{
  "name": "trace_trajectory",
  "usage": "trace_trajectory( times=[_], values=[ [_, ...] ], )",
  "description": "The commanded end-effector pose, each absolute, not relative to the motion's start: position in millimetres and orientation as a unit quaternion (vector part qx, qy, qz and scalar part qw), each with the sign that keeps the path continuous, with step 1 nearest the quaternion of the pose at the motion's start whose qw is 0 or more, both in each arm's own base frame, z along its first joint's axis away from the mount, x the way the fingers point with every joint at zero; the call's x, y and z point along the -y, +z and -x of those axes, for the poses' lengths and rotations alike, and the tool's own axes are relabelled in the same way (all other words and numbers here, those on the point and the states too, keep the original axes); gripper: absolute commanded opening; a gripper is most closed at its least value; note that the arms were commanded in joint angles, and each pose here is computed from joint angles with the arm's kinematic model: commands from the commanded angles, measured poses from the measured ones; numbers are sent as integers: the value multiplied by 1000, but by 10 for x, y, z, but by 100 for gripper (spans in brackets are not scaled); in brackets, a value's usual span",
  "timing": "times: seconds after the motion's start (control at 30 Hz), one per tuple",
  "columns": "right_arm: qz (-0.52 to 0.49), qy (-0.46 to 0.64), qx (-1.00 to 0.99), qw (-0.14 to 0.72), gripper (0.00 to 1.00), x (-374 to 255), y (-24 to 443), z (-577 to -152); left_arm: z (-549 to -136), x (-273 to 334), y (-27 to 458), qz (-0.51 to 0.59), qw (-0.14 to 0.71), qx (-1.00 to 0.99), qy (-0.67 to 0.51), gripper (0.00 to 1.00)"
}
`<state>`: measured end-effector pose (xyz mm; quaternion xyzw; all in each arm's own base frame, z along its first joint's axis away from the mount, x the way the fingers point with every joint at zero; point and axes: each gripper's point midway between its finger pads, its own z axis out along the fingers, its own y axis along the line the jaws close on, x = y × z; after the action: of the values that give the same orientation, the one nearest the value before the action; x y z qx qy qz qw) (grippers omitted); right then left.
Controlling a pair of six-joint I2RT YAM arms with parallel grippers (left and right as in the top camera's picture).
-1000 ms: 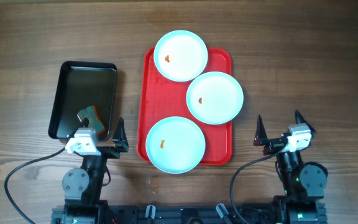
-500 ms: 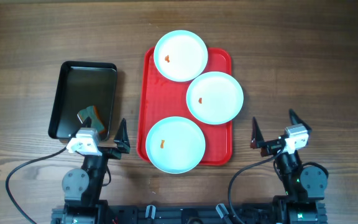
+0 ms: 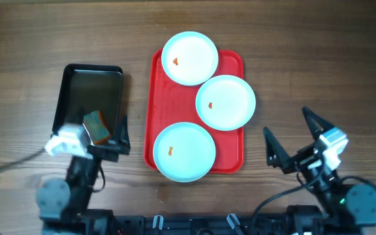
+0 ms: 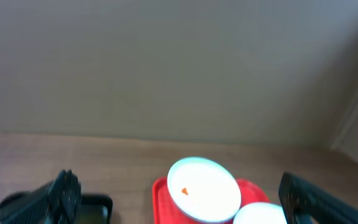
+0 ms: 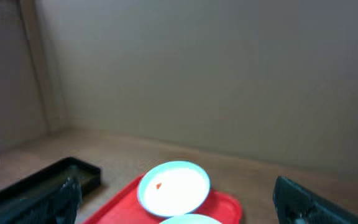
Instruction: Clean dirty plates on tray and stack at the side
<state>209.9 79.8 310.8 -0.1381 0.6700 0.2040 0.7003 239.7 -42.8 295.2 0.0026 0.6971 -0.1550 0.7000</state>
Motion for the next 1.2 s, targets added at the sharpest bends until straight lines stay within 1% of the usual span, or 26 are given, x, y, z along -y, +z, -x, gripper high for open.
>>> trace_trajectory(
  times=[0.0, 0.1, 0.23, 0.3, 0.37, 0.4, 0.43, 0.53, 0.57, 0.6, 0.7, 0.73, 0.77, 0.83, 0.87, 0.9, 0.93, 1.03, 1.17],
  values=[
    [144, 255, -721, 628, 100, -940, 3268, -2282, -2606, 558, 3197, -17, 624, -762, -173, 100],
    [130, 288, -773, 550, 100, -1005, 3326, -2495, -2743, 666, 3235, -20, 542, -817, -193, 100],
    [85, 318, -828, 454, 100, -1028, 3293, -2778, -2916, 681, 3224, 16, 450, -870, -200, 100],
    [65, 331, -841, 423, 100, -1041, 3275, -2960, -3009, 687, 3148, 23, 409, -891, -195, 100],
    [24, 361, -845, 394, 100, -1068, 3231, -3098, -3070, 692, 3033, 28, 380, -904, -192, 100],
    [-19, 396, -847, 354, 100, -1119, 3155, -3133, -3097, 703, 2956, 30, 366, -910, -194, 100],
    [-27, 413, -848, 331, 100, -1161, 3096, -3150, -3110, 717, 2901, 31, 355, -914, -196, 100],
    [42, 446, -837, 316, 100, -1315, 3036, -3176, -3123, 716, 2758, 36, 328, -924, -193, 100],
    [50, 447, -838, 308, 100, -1334, 2977, -3195, -3130, 717, 2721, 37, 321, -927, -193, 100],
    [48, 443, -843, 301, 100, -1336, 2916, -3213, -3133, 718, 2694, 37, 316, -928, -192, 100],
    [44, 379, -882, 278, 100, -1299, 2550, -3270, -3149, 720, 2595, 40, 297, -935, -190, 100],
    [19, 317, -912, 259, 100, -1206, 2310, -3278, -3148, 720, 2569, 41, 292, -936, -190, 100],
    [11, 283, -926, 249, 100, -1157, 2194, -3265, -3140, 720, 2551, 42, 288, -938, -189, 100],
    [-3, 211, -951, 226, 94, -1067, 1970, -3210, -3115, 718, 2531, 41, 282, -940, -187, 100],
    [-8, 189, -958, 216, 94, -1058, 1902, -3181, -3105, 689, 2519, 45, 281, -942, -180, 95],
    [-3, 179, -961, 211, 94, -1078, 1865, -3158, -3089, 648, 2507, 50, 279, -944, -171, 94],
    [8, 170, -964, 205, 94, -1130, 1827, -3131, -3075, 570, 2485, 64, 277, -946, -157, 100],
    [32, 174, -964, 201, 94, -1300, 1810, -3085, -3043, 220, 2413, 158, 267, -944, -112, 100],
    [52, 182, -957, 219, 94, -1424, 1846, -3138, -3020, -77, 2349, 199, 260, -941, -87, 100]
  ],
)
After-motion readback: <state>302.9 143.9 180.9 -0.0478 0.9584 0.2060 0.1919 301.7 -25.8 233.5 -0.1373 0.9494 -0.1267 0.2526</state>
